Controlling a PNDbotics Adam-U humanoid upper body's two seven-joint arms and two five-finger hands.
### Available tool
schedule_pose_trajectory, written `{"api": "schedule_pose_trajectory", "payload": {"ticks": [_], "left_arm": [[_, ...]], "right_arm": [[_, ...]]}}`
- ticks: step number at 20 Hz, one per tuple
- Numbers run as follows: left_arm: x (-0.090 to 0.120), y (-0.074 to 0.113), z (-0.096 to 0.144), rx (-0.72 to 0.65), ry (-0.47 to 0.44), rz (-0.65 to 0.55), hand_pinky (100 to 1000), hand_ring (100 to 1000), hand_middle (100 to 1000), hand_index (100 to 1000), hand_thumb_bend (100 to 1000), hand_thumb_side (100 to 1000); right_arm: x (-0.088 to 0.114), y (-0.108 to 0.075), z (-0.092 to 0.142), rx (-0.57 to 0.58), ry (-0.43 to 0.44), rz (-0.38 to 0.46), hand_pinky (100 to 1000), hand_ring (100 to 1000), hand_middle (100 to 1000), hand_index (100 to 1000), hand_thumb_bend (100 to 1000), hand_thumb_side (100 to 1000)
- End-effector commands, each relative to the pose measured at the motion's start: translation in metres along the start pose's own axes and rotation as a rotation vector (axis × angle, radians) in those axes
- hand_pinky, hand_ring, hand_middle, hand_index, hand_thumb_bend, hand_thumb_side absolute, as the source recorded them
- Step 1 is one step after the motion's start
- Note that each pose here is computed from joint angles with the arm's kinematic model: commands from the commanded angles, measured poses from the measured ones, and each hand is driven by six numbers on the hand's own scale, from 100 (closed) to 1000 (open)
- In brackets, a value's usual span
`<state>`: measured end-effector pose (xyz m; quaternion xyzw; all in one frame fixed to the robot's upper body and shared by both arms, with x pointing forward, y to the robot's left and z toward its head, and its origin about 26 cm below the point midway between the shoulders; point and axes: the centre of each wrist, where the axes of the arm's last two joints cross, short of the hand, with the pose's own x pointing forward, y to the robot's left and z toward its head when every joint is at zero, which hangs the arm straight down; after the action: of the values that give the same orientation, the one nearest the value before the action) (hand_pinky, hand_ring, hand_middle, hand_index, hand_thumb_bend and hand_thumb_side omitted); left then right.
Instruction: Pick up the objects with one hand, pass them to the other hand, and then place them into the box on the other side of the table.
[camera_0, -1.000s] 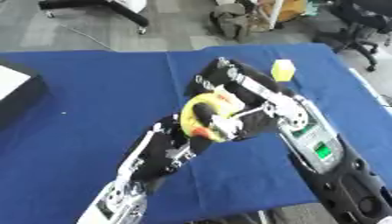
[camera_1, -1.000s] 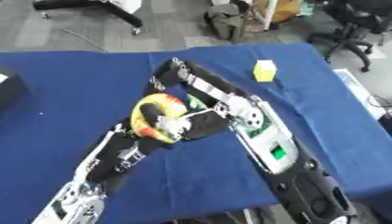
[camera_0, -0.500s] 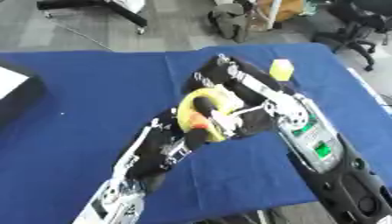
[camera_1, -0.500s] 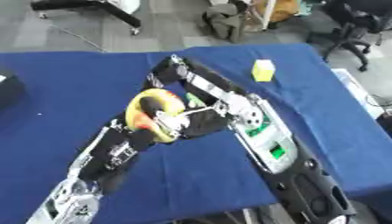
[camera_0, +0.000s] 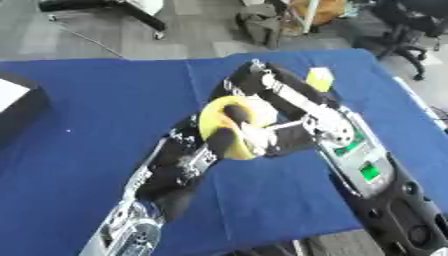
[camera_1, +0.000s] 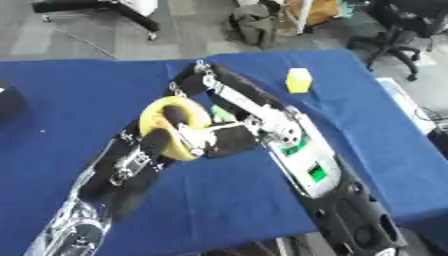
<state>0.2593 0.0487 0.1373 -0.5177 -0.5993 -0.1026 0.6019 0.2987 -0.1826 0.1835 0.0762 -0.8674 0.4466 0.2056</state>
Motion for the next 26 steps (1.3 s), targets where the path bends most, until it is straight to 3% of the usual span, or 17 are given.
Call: {"api": "schedule_pose_trajectory", "payload": {"ticks": [1,7,9,12,18,26], "left_arm": [[0.015,-0.012,-0.006,-0.024,-0.036,0.030,614,503,371,443,326,110],[0.015,-0.013,-0.006,0.004,-0.005,0.031,574,400,199,217,202,100],[0.015,-0.013,-0.006,0.012,0.003,0.024,617,390,176,170,136,100],[0.013,-0.012,-0.006,0.021,0.012,0.011,670,376,150,121,118,100],[0.006,-0.007,-0.005,0.037,0.030,-0.015,664,357,133,100,161,100],[-0.004,0.001,-0.004,0.060,0.049,-0.046,667,364,141,100,146,100]], "right_arm": [[0.004,0.000,-0.002,0.026,-0.019,0.033,652,472,249,301,100,435],[0.005,-0.001,-0.003,0.020,-0.016,0.038,658,483,318,380,100,431],[0.006,0.000,-0.003,0.016,-0.017,0.031,665,493,360,435,100,431],[0.007,-0.001,-0.003,0.011,-0.021,0.005,677,516,419,511,100,439],[0.008,-0.006,-0.002,-0.031,-0.045,-0.023,691,561,508,615,100,466],[0.006,-0.016,0.002,-0.154,-0.061,-0.044,695,573,528,653,100,470]]}}
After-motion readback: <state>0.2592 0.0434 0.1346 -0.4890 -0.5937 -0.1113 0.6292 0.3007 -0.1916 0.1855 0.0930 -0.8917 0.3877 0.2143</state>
